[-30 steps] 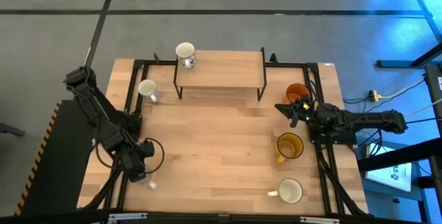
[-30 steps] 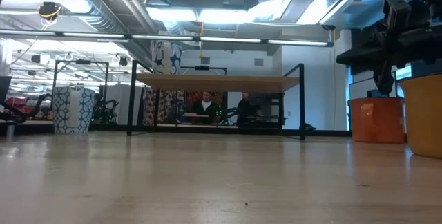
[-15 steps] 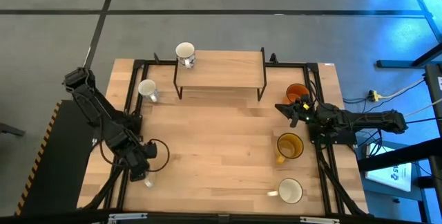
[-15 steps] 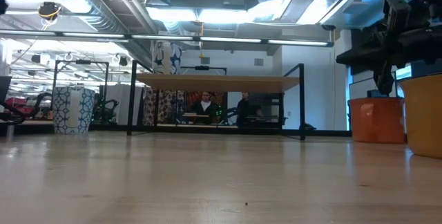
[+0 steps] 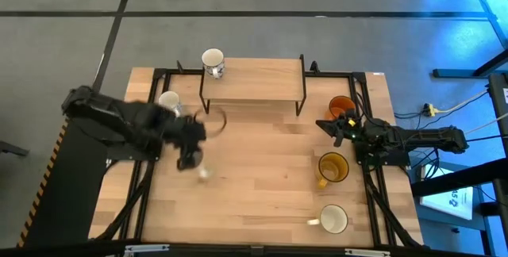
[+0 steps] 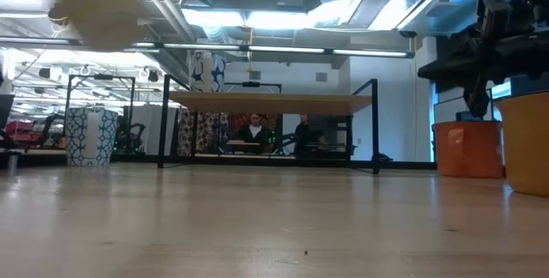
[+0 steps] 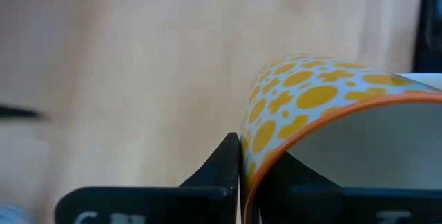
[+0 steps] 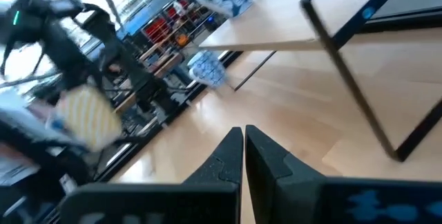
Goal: Place coffee mugs
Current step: Put the yellow patterned mug on the shelf
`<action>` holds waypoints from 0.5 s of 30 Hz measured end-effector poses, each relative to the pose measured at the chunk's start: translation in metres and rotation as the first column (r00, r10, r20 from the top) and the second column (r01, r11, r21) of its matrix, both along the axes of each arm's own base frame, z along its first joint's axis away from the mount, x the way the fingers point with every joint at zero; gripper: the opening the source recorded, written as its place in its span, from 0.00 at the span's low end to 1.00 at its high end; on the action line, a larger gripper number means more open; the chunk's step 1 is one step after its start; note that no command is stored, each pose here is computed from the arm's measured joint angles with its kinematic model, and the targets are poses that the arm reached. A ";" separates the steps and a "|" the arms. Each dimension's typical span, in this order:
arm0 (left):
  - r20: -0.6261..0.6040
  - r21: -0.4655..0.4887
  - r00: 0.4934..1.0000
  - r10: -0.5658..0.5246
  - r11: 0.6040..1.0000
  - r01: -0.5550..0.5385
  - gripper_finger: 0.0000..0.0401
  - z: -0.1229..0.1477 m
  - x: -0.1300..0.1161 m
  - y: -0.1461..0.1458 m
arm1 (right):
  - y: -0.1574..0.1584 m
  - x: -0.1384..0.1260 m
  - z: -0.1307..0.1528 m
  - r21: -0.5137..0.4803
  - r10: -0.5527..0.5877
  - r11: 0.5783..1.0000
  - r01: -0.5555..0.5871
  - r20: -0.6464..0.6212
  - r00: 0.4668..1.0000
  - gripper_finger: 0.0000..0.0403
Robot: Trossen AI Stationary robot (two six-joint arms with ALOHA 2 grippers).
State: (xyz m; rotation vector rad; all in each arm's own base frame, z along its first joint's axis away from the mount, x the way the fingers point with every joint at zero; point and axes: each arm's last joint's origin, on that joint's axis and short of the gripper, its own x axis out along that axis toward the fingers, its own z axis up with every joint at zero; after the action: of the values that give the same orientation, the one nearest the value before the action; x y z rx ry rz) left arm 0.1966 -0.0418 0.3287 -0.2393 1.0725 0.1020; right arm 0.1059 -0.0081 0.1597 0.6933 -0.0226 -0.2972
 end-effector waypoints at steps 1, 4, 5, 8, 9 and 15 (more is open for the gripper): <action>0.030 0.030 0.999 0.016 0.999 -0.017 0.04 0.008 0.003 0.010 | 0.000 0.000 0.000 0.001 0.018 1.000 -0.018 -0.003 1.000 0.01; 0.070 0.138 0.997 0.035 0.989 -0.044 0.04 0.026 0.013 0.042 | 0.001 0.000 0.000 -0.001 0.039 0.999 -0.039 -0.004 0.999 0.01; 0.066 0.169 0.997 0.044 0.984 -0.055 0.04 0.031 0.015 0.052 | 0.001 0.000 0.000 -0.005 0.042 0.999 -0.042 -0.005 0.999 0.01; 0.080 0.235 0.993 0.089 0.966 -0.106 0.04 0.047 0.028 0.084 | 0.001 0.000 0.000 -0.020 0.048 0.999 -0.048 -0.008 0.999 0.01; 0.081 0.250 0.991 0.102 0.961 -0.120 0.04 0.052 0.033 0.094 | 0.001 0.000 0.000 -0.030 0.053 0.998 -0.054 -0.009 0.999 0.01; 0.062 0.255 0.990 0.125 0.957 -0.136 0.04 0.069 0.063 0.127 | 0.002 0.000 0.004 -0.113 0.071 0.991 -0.071 -0.006 0.997 0.01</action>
State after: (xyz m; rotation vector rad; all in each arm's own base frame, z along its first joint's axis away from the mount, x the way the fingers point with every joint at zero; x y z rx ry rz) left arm 0.2593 0.0857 0.3978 -0.0753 0.9865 0.3522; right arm 0.1064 -0.0063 0.1639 0.5800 -0.0126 -0.2263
